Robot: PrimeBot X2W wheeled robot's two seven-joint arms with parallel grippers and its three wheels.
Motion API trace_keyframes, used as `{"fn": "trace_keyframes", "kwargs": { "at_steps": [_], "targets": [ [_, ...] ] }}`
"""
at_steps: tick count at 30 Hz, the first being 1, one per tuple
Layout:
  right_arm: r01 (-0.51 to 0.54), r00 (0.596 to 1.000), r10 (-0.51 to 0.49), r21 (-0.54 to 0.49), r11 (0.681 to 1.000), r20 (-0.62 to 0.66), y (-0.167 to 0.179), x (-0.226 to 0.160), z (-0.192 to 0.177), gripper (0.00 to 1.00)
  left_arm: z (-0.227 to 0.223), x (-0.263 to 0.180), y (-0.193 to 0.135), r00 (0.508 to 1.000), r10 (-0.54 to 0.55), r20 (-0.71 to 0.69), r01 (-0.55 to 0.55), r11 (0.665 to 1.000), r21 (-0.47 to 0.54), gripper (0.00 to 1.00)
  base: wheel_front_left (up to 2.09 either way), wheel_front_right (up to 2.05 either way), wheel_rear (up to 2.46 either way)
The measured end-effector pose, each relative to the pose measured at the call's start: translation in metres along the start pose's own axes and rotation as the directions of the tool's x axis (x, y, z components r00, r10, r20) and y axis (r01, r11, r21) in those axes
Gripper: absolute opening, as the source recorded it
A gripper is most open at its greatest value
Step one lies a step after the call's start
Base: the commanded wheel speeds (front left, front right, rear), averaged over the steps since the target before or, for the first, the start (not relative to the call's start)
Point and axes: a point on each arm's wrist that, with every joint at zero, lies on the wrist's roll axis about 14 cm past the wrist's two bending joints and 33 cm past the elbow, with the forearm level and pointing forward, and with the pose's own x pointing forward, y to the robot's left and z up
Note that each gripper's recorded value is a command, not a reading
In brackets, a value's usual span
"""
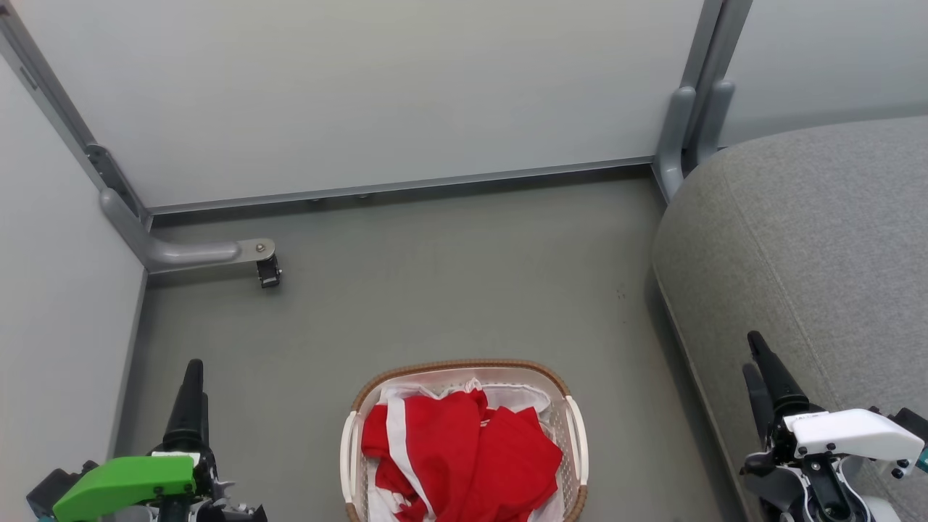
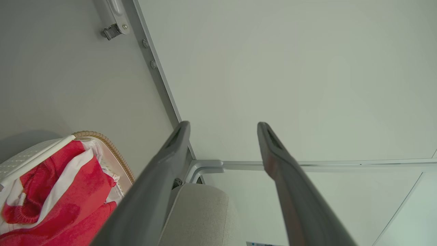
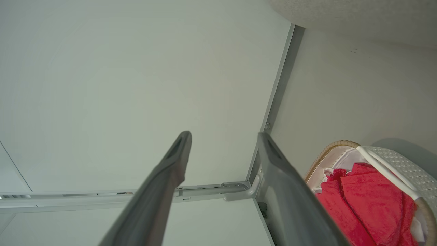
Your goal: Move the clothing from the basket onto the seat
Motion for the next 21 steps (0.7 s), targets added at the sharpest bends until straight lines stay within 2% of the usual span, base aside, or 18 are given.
{"fn": "trace_keyframes", "kwargs": {
  "at_steps": [10,21],
  "targets": [
    [0.004,1.000,-0.003,-0.191,0.982,0.007,0.0000,0.0026,0.0006,1.00,0.0045,0.0003,0.0031,1.000,0.012,0.023,-0.017,0.979,0.202,1.00,0.00,0.00,0.00],
    [-0.011,1.000,0.012,-0.424,0.906,-0.002,0.0042,0.0093,-0.0015,1.00,0.0014,0.0010,0.0087,0.999,0.025,0.024,-0.032,0.922,0.386,1.00,0.00,0.00,0.00]
  ]
}}
